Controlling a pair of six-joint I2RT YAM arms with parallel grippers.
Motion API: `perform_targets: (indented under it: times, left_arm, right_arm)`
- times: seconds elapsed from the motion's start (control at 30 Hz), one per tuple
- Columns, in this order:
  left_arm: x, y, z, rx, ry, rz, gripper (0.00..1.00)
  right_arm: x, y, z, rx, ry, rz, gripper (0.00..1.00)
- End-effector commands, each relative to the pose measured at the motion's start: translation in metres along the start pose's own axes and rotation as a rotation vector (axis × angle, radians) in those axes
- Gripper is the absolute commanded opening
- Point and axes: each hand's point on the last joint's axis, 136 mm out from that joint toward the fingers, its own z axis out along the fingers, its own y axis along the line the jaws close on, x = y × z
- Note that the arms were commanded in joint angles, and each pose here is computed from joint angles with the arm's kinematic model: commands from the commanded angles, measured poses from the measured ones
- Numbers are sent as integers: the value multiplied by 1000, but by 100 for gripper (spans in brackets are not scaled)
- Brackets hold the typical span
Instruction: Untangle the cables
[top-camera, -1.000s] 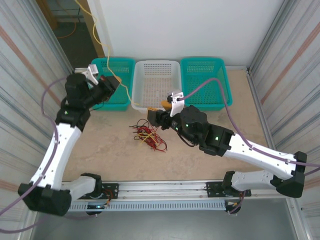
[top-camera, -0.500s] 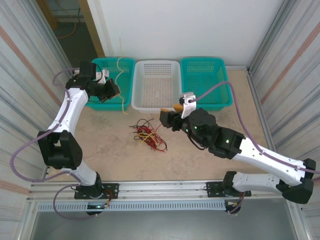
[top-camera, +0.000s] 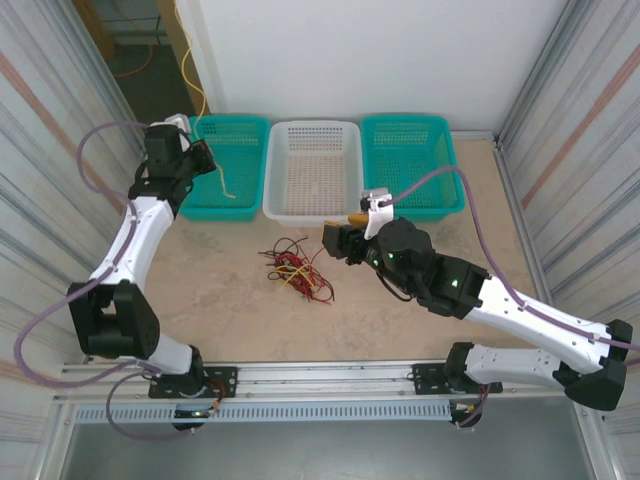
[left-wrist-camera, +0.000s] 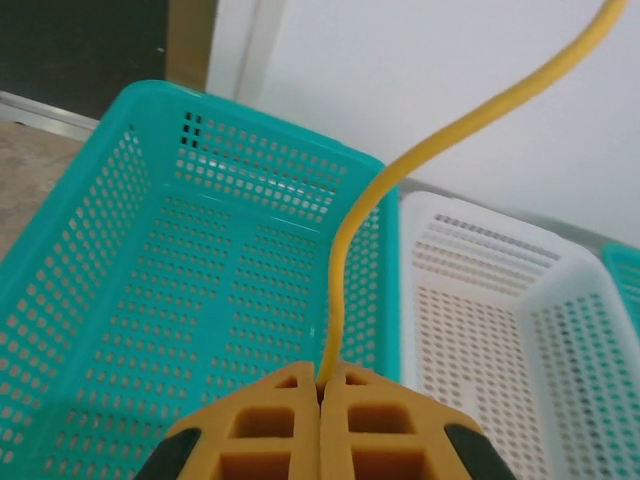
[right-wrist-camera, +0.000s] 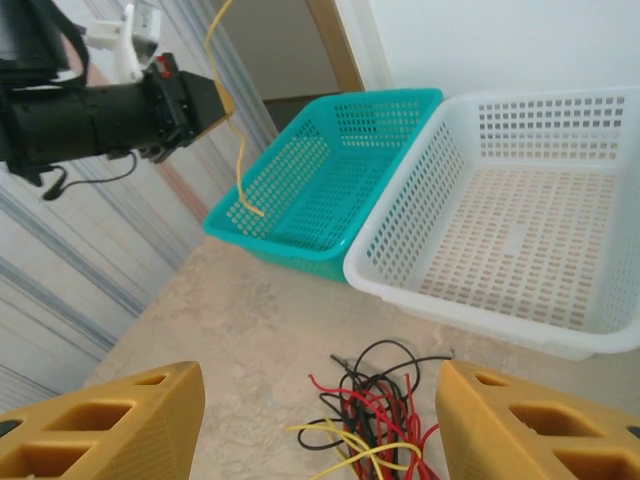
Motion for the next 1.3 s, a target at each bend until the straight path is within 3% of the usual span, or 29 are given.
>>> perform_targets:
  times: [0.0, 0.57, 0.7, 0.9, 1.27]
  left_arm:
    - [-14, 16, 19, -60, -91, -23, 0]
    - [42, 51, 109, -152, 4, -28, 0]
    - [70, 45, 124, -131, 109, -63, 0]
    - [106, 27, 123, -140, 202, -46, 0]
    - [134, 32, 111, -169, 300, -74, 0]
  right_arm:
    - [-2, -4, -6, -2, -5, 29, 62]
    - [-12, -4, -22, -21, 17, 38, 61]
    - [-9, -9, -23, -8, 27, 37, 61]
    - [-8, -9, -18, -7, 21, 46, 61]
    - [-7, -7, -17, -17, 27, 41, 60]
